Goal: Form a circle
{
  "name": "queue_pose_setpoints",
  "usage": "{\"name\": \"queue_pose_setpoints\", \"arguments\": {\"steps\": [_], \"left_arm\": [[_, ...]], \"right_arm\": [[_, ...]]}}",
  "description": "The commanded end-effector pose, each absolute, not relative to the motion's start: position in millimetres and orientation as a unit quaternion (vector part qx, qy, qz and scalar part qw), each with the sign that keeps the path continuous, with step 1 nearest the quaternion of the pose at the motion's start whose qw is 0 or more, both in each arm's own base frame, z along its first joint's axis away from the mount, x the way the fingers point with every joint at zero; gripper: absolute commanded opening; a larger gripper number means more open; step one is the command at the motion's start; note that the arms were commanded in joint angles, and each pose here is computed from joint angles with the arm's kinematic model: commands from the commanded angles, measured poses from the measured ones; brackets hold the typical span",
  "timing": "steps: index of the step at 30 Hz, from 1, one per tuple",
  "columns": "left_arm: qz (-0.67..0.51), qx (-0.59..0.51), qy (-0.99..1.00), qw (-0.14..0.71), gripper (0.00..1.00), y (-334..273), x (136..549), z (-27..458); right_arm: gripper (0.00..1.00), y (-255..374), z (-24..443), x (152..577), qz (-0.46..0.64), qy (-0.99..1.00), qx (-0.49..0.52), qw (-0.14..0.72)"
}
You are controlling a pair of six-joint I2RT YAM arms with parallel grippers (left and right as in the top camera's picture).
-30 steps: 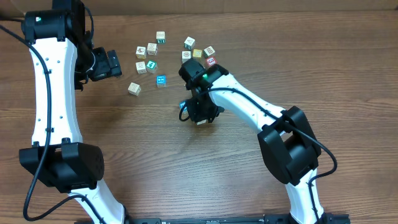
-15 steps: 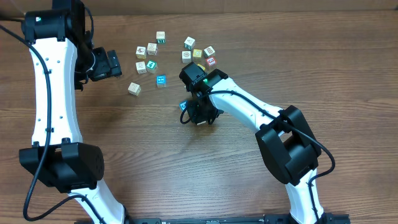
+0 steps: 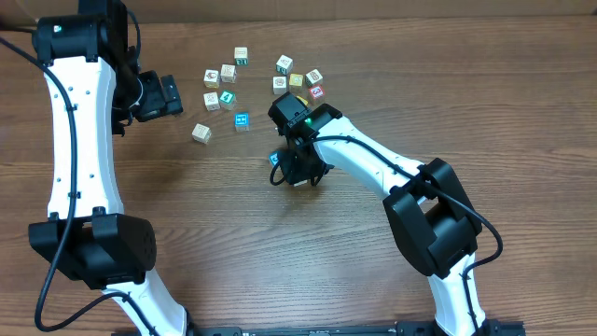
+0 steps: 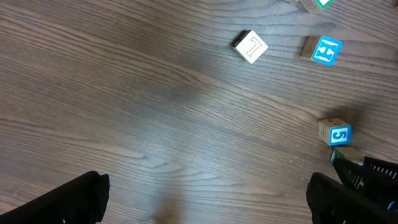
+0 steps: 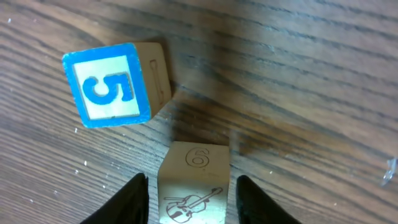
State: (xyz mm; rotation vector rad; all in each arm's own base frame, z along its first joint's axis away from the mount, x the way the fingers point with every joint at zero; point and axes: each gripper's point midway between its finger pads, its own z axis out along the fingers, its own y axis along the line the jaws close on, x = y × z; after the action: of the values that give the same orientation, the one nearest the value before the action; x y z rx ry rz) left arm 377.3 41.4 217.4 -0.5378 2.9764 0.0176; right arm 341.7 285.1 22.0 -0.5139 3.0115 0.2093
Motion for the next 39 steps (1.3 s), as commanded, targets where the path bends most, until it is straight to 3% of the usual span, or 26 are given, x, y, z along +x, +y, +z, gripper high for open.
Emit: {"name": "queue_pose_setpoints", "arguments": {"steps": [1,21,30,39], "left_arm": [[0.012,-0.183,0.981,0.056,1.0,42.9,378.6,214.9],[0.012,-0.183,0.981,0.056,0.99,42.9,378.6,214.9],[0.012,-0.183,0.981,0.056,1.0,42.9,378.6,214.9],[0.012,-0.183,0.981,0.056,0.99,42.9,378.6,214.9]], "right_arm": [[0.45,284.0,26.8,343.5,0.067,0.982,-0.169,0.048],[0.48,263.9,84.4,378.2,0.087,0.984,-0.128,0.091],[0.47,271.9,75.0,353.1,0.114,0.988,-0.097,0.039],[0.48,269.1,44.2,354.0,0.08,0.989,-0.109,0.068]]}}
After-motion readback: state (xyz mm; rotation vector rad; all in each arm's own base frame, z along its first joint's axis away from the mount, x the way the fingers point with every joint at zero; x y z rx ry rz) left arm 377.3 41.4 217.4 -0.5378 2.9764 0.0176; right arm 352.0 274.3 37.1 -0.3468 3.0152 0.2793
